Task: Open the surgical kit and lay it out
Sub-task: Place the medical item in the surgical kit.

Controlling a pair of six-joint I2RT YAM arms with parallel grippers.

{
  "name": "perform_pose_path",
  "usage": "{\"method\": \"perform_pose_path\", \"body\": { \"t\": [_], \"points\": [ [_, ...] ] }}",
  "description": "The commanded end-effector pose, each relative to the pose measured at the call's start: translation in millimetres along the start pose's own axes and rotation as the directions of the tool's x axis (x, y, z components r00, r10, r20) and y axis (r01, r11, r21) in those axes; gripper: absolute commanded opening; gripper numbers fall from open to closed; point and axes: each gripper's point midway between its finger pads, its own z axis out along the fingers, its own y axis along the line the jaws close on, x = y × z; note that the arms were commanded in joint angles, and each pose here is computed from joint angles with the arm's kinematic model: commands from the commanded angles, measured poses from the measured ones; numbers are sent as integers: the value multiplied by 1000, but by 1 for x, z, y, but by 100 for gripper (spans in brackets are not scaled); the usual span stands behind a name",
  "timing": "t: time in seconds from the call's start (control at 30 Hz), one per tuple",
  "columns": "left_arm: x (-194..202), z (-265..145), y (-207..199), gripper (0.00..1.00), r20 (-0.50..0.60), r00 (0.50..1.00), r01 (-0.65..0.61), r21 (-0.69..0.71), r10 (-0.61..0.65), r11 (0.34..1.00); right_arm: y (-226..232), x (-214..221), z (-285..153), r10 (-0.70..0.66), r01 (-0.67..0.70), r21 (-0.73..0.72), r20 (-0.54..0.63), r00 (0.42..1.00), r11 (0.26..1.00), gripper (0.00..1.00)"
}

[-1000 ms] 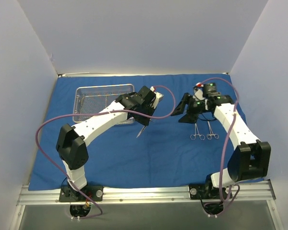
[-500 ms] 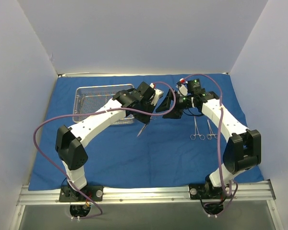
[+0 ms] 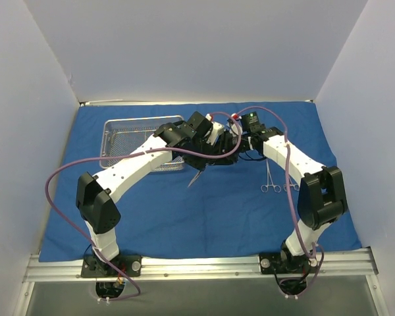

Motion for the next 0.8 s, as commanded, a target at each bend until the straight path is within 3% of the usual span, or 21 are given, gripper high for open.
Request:
{"method": "perform_pose_path", "body": {
  "t": [0.0,0.07,0.1,0.23,0.27,0.4,0.43,0.57,0.77],
  "points": [
    [-23,-32,-8,2,95,995,0,38,-3,999,29,-3,0,-18,16,-112,-8,1000,994,22],
    [-22,-33,-7,2,90,996,1,38,-4,999,34,-1,1,-16,14,-140,-15,1000,990,12],
    [-24,-34,-9,2,90,996,1,46,-5,999,37,-1,0,-25,21,-160,-21,999,987,0],
    [-22,-52,-3,37,81,995,51,87,-58,995,43,0,-11,-73,70,-176,-11,997,982,0],
    [-24,-57,6,40,93,992,80,112,-91,990,45,1,-12,-84,80,-189,-11,996,979,0],
    [-15,-85,-10,48,129,981,90,357,-145,930,51,9,-19,-129,121,-238,-18,992,964,0],
    [-18,-97,-13,51,180,973,63,389,-143,919,56,12,-23,-143,134,-257,-19,989,957,0],
    [9,-90,-24,51,131,980,64,510,-151,858,92,8,-43,-260,270,-374,78,962,887,0],
    [10,-99,-44,52,142,976,39,640,-168,767,119,7,-55,-272,293,-416,110,956,861,0]
  ]
}}
